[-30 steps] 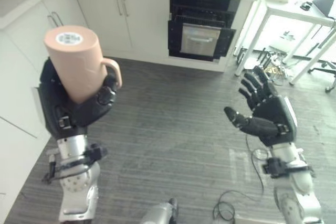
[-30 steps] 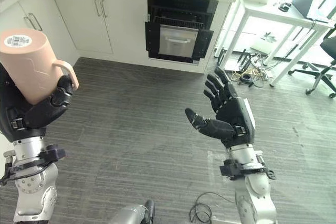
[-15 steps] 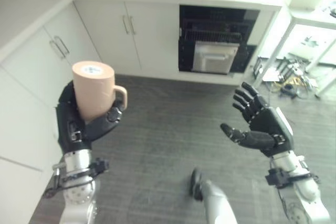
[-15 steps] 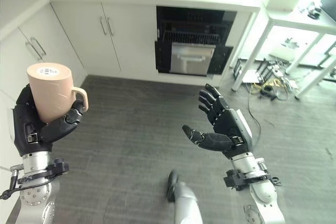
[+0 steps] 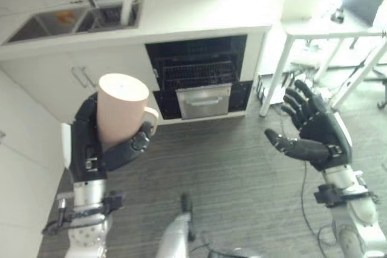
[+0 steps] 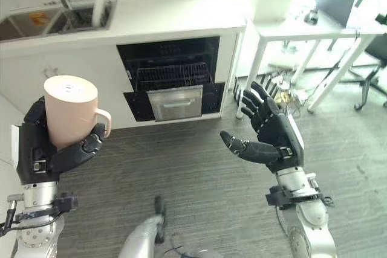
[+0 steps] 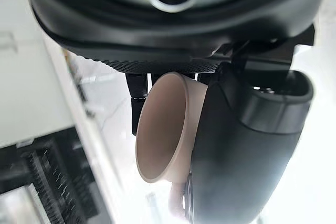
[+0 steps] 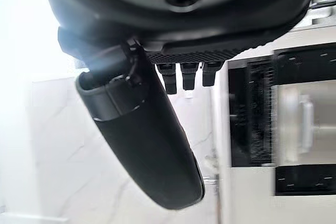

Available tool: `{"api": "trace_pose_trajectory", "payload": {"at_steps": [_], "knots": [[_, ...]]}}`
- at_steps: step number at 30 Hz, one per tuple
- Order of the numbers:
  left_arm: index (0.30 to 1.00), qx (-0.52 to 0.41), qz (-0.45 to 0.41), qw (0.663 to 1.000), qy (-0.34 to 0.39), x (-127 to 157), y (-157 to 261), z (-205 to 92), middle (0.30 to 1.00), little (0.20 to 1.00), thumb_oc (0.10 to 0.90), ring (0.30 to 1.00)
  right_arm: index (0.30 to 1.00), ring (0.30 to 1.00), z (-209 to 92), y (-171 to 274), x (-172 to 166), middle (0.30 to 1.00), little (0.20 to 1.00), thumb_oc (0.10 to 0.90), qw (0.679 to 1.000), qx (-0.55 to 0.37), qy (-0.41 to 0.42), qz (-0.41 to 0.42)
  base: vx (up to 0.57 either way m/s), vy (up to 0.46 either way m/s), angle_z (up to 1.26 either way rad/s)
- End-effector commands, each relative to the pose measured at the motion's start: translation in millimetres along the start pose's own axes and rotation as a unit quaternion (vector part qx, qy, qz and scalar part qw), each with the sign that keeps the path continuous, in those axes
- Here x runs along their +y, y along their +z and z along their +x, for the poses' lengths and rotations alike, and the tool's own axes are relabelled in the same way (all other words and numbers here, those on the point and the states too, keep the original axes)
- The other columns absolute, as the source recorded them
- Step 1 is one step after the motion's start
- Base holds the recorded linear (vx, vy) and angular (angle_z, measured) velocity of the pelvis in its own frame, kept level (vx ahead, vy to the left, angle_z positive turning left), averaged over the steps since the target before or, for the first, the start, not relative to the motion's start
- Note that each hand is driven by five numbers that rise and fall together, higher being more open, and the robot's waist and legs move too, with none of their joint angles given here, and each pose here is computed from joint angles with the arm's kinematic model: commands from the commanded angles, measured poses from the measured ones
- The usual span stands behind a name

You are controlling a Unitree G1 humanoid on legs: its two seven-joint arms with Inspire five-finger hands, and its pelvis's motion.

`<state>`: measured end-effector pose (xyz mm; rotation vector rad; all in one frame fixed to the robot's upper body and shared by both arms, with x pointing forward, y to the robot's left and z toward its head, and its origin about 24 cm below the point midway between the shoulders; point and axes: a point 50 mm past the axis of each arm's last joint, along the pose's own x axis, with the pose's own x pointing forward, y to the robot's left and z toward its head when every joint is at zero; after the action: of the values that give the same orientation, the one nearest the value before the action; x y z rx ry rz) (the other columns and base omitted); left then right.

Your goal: Place the dishes in the dishwasher.

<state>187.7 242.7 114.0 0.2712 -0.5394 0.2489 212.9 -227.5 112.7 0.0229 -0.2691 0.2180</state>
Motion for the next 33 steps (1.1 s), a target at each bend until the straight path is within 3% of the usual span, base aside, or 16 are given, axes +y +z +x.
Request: {"api": "trace_pose_trajectory", "payload": {"at_steps": [1, 7, 18, 26, 33], "knots": [[0.300, -0.156, -0.027, 0.987, 0.001, -2.2, 44.5, 24.4, 0.300, 0.300, 0.400, 0.300, 0.900, 0.900, 11.2, 40.2, 3.7, 0.900, 0.900, 0.800, 0.993, -0.109, 0.033, -0.023, 0.24, 0.082, -0.72], [0.300, -0.165, -0.023, 0.986, 0.001, -3.4, 47.8, 31.7, 0.300, 0.300, 0.400, 0.300, 0.900, 0.900, 5.5, 43.1, 6.2, 0.900, 0.900, 0.800, 0.991, -0.124, 0.040, -0.010, 0.30, 0.150, -0.87], [0.300, -0.178, -0.008, 0.984, 0.005, -3.2, 52.1, 42.1, 0.300, 0.300, 0.400, 0.300, 0.900, 0.900, 16.7, 28.5, 21.1, 0.900, 0.900, 0.800, 0.993, -0.113, 0.027, 0.013, 0.21, 0.091, 0.23], [0.300, -0.174, 0.004, 0.985, 0.016, 4.2, 54.7, 46.3, 0.300, 0.300, 0.400, 0.300, 0.900, 0.900, 14.6, 40.1, 17.6, 0.900, 0.900, 0.800, 0.988, -0.144, 0.046, 0.021, 0.32, -0.348, 0.46], [0.300, -0.168, -0.016, 0.985, 0.043, 1.7, 55.6, 45.4, 0.300, 0.300, 0.400, 0.300, 0.900, 0.900, 31.2, 51.5, 19.8, 0.900, 0.900, 0.800, 0.987, -0.145, 0.062, -0.010, 0.19, -0.270, 0.47]]}}
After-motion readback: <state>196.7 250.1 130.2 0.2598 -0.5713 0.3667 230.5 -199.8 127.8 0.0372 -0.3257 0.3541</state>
